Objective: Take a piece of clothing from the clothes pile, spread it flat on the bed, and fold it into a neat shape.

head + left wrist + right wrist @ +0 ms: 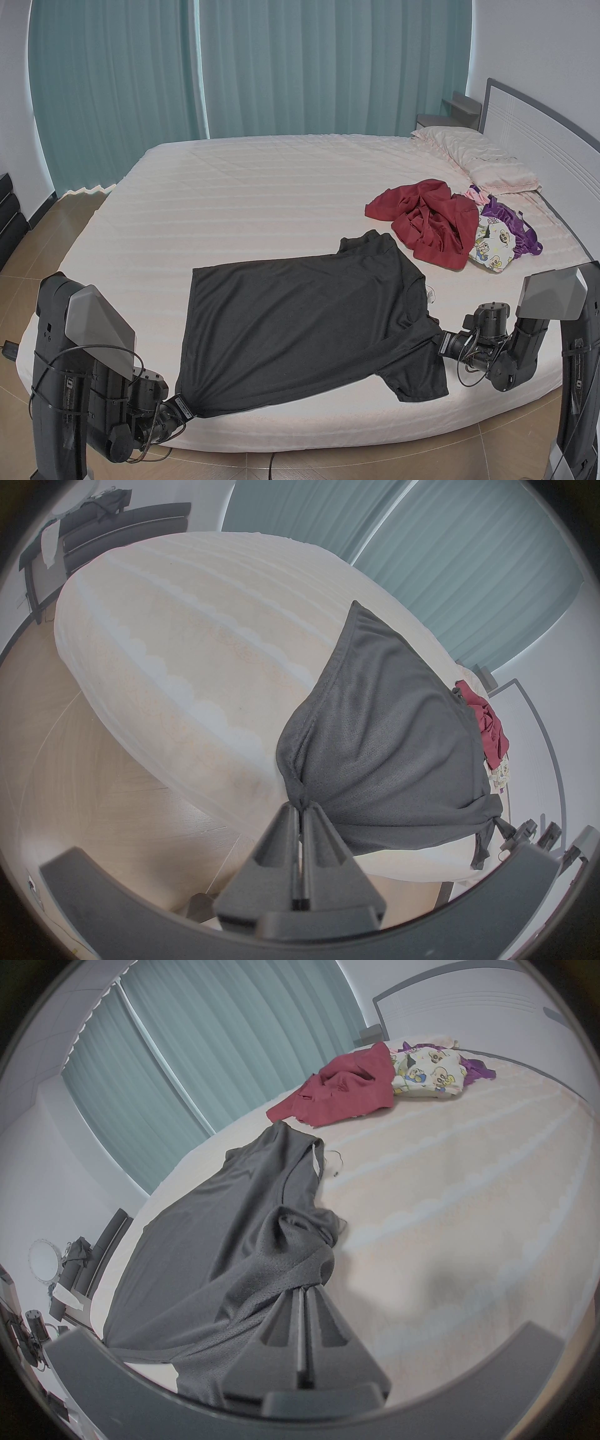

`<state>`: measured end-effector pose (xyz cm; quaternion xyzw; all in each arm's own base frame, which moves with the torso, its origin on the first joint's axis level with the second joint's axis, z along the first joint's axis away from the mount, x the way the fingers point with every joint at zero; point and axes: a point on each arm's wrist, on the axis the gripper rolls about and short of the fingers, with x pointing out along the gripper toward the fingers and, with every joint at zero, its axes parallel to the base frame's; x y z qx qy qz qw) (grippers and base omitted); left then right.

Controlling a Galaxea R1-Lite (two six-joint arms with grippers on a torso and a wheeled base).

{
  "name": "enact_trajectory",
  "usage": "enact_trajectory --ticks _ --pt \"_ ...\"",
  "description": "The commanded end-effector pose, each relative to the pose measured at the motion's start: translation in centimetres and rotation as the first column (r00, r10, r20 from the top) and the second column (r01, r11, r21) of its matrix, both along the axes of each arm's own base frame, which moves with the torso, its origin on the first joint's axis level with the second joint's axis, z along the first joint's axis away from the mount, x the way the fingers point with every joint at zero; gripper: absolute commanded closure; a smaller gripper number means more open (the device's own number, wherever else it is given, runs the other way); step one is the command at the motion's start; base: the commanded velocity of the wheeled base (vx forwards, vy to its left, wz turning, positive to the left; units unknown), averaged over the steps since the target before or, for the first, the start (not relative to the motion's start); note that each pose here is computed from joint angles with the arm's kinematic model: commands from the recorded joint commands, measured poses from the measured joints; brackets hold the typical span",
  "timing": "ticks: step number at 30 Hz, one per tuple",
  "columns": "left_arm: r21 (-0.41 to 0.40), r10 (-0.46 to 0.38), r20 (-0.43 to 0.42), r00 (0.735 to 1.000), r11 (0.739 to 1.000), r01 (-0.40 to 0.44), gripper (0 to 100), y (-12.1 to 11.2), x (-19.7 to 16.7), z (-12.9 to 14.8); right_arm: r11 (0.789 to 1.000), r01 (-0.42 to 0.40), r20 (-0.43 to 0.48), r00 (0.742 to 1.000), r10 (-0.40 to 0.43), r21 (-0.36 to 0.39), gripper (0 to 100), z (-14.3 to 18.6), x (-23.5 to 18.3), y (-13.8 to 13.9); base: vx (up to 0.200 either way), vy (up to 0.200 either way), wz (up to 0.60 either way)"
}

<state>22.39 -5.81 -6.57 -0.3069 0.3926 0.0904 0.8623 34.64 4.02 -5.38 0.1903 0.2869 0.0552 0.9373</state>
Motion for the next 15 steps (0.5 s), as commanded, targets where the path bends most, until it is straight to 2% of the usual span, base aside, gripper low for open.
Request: enact_trajectory --ticks 1,8,9,15 --pt "-0.002 0.001 0.017 1.0 1.0 -0.001 100 0.0 0.1 0.1 1.0 -0.001 0.031 1.0 0.001 0.002 100 0.6 1.4 0.1 0.0 0.0 0.0" --pt "-0.004 0.002 0.016 1.0 1.0 -0.002 100 0.0 0.1 0.1 1.0 -0.01 0.01 1.0 0.01 0.0 100 0.5 1.7 0.1 0.0 0.0 0.0" --pt "-0.002 0.001 0.017 1.0 1.0 -0.001 100 0.0 0.1 0.1 1.0 -0.008 0.012 1.0 0.008 0.0 0 0.6 1.7 0.1 0.0 0.0 0.0" --pt "-0.002 0.002 0.017 1.0 1.0 -0.002 100 0.0 0.1 0.1 1.0 0.028 -0.013 1.0 -0.028 0.0 0 1.5 1.1 -1.3 0.0 0.0 0.0"
